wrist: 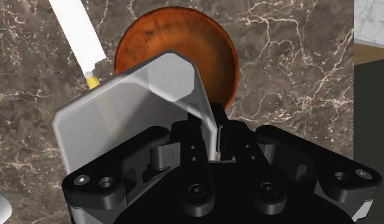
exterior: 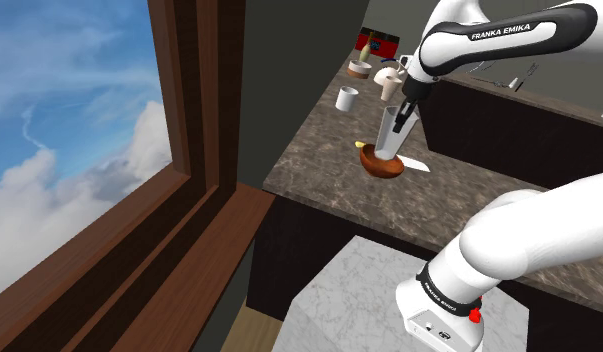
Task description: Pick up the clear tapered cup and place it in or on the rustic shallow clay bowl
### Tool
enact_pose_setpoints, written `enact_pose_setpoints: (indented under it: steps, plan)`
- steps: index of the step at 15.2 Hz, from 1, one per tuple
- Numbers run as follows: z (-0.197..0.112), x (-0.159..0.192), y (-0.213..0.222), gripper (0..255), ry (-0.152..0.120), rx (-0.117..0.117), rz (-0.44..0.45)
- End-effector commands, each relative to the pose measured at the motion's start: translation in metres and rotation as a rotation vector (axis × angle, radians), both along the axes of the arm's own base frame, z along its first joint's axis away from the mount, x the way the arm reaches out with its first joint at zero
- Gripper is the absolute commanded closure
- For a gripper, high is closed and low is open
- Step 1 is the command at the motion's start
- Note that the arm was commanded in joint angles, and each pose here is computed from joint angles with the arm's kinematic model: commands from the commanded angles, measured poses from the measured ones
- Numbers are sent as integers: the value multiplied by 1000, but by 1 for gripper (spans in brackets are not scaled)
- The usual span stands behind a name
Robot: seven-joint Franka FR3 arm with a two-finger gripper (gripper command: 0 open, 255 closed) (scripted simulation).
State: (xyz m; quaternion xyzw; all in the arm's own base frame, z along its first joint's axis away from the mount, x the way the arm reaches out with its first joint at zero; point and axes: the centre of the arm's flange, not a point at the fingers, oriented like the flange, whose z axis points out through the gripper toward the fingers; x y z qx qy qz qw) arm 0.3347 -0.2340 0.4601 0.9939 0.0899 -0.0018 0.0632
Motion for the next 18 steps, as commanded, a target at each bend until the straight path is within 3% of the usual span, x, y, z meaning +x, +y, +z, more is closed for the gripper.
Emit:
enact_pose_setpoints:
  steps: [1,2,7,11,18]
  plan:
    - [0,0,0,255,-1,0,0]
    - [0,0,0,0,-1,0,0]
    - [0,0,0,0,-1,0,0]
    - [50,0,6,0,-1,0,0]
    - [50,0,6,0,-1,0,0]
